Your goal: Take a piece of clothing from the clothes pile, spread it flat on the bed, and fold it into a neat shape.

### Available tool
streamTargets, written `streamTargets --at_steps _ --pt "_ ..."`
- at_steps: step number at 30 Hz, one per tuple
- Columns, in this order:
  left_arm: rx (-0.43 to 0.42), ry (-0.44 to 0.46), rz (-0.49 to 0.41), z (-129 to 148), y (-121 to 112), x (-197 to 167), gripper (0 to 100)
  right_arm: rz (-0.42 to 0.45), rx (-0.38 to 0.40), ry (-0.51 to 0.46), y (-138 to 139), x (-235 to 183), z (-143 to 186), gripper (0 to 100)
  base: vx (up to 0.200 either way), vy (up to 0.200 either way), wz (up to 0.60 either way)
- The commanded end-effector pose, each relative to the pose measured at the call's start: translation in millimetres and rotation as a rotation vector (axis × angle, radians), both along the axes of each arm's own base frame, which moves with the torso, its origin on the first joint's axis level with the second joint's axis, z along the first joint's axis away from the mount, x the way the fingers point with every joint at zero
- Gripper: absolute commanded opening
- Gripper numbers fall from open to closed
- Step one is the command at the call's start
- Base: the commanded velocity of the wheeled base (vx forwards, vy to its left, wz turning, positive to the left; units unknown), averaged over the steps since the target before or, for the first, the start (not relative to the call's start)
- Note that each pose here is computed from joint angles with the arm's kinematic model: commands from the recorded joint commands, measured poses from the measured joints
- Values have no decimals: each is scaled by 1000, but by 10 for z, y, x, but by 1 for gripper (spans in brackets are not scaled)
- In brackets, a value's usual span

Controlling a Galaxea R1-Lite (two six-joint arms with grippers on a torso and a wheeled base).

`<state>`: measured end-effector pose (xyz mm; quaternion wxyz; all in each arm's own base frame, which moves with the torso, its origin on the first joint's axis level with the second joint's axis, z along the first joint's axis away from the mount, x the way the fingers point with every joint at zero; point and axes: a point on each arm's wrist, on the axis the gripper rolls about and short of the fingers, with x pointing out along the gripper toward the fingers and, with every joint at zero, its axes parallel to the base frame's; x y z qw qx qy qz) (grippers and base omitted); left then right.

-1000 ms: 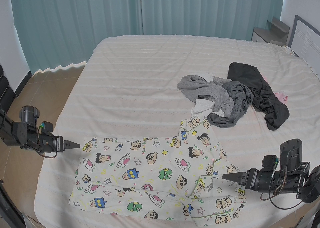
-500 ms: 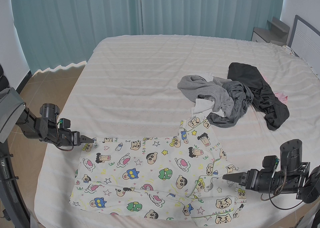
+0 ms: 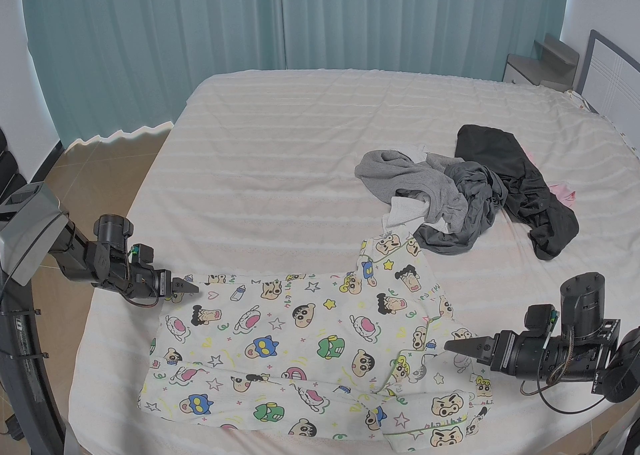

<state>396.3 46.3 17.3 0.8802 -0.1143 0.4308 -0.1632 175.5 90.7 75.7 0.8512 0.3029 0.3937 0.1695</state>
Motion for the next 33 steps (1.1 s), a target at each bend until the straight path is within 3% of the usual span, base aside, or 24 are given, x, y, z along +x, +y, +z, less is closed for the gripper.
streamTargets --at_steps 1,4,5,13,18,23,33 --pt "-4 19 -11 -102 -38 29 100 -10 8 -12 3 58 26 100 0 0 0" --pt "-7 16 -12 -105 -43 46 100 -19 15 -30 13 139 57 100 0 0 0" --pt "-7 16 -12 -105 -43 46 0 -22 15 -31 15 152 59 100 0 0 0" --pt "-13 20 -11 -96 -40 27 0 -92 -8 -41 39 703 -22 100 0 0 0" --pt "-14 1 28 31 31 -6 0 -113 -102 -32 -4 1264 -223 100 0 0 0" --pt "-31 -20 59 175 29 -23 0 -133 -132 -31 -7 1653 -336 100 0 0 0" --pt "-22 -27 58 234 -5 -63 0 -86 -182 -42 173 2145 -557 100 0 0 0"
